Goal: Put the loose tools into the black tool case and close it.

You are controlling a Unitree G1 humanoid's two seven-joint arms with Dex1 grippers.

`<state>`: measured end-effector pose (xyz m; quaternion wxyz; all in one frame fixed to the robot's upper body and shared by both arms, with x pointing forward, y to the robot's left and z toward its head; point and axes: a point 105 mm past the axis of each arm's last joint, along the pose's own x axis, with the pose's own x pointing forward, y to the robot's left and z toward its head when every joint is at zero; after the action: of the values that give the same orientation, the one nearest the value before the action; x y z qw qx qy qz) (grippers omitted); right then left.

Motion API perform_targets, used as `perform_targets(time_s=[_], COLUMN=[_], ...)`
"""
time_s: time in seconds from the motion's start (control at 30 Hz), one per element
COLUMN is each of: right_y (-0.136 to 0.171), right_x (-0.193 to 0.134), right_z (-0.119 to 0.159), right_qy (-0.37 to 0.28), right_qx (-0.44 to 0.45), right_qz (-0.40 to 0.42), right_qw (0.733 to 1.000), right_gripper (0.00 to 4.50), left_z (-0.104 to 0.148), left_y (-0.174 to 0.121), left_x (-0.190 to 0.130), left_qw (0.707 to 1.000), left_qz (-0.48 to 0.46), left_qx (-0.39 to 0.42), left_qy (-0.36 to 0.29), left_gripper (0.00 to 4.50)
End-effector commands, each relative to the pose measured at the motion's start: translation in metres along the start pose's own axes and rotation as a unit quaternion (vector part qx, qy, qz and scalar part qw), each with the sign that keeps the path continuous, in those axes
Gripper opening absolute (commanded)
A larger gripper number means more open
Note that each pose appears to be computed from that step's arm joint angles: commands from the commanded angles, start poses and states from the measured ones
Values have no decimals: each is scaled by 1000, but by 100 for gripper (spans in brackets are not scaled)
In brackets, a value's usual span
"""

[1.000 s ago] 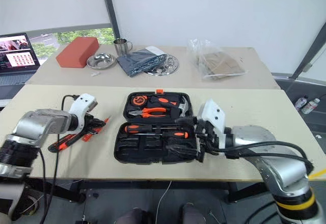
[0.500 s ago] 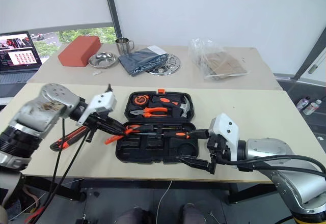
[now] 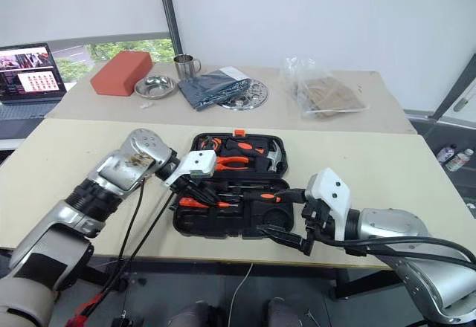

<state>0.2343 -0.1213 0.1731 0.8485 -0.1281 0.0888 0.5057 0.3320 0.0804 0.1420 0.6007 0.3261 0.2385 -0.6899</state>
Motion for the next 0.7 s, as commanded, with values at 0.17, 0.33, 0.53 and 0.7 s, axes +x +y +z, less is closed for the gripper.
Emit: perform_targets(time_s=[0.17,0.33,0.53,0.7], right_y=[2,2,2,3], right_x=[-2,-1,-1,-1], right_z=[11,13,13,14], right_qy=[-23,-28,-31,-33], right_qx=[-22,-23,-24,-21], right_qz=[-10,-11,-4,1], right_qw=[999,999,999,999], right_gripper=[450,450,450,450], left_z=[-3,-9,-1,15], left_y=[7,15,7,-6], left_x=[3,5,-3,-28], left_qw=[1000,997,997,995], left_qz=[15,50,45,44], left_qx=[-1,-49,-68,-52], left_qy=[15,37,12,-69], left_gripper=[10,10,123,265])
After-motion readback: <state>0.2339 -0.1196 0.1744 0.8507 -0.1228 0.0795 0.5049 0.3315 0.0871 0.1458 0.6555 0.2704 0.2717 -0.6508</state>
